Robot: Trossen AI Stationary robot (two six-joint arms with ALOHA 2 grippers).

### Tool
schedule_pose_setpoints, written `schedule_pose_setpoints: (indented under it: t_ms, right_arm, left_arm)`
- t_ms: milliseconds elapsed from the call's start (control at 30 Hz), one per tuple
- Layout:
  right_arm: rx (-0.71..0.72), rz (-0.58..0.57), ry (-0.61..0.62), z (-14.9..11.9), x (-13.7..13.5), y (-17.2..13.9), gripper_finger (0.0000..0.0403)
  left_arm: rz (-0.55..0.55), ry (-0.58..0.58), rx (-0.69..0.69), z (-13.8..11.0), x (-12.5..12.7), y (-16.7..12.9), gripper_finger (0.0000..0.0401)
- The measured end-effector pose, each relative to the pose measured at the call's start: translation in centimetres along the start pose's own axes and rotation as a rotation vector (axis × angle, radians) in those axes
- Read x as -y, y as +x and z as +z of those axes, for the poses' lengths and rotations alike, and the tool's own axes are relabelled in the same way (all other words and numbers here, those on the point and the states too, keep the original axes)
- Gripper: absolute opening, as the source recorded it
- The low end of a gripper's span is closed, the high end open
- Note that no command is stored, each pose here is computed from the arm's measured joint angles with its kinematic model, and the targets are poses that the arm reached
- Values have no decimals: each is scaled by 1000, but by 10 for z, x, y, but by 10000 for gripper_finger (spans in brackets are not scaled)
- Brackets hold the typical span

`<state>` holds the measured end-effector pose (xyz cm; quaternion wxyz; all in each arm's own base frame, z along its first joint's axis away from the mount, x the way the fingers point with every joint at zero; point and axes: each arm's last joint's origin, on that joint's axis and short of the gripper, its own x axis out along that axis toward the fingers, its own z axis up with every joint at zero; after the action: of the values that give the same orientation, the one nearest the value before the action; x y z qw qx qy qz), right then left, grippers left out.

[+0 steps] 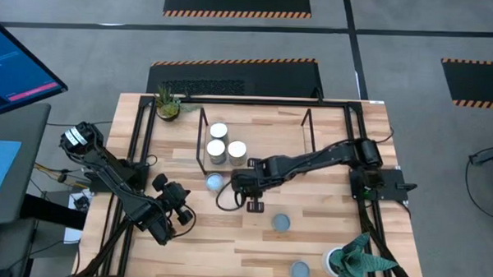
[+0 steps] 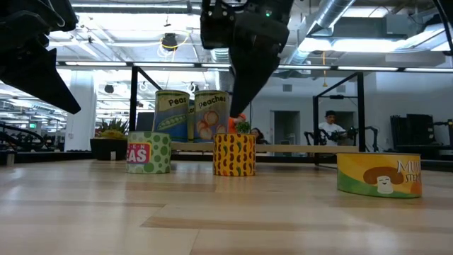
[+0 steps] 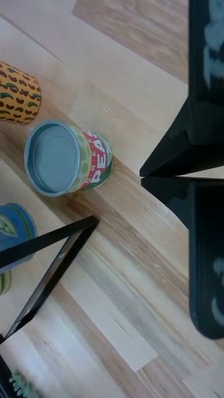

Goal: Pick and place cans onto a shelf
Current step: Put the canned black beans on the shelf

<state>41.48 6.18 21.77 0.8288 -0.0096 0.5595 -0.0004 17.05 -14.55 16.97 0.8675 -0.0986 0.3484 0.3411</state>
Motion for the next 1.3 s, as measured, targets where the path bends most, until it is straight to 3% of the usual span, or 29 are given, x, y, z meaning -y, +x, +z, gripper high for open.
schedule_pose_setpoints:
  t_ms: [233, 533, 1300]
  right_arm:
    - [-5, 60, 7, 0, 11, 3, 118]
    - [-1, 56, 6, 1, 14, 4, 167]
    - [2, 55, 6, -6, 11, 14, 154]
  left_arm:
    - [0, 0, 0, 0, 0, 0, 0]
    - [0, 0, 0, 0, 0, 0, 0]
    - [0, 0, 0, 0, 0, 0, 0]
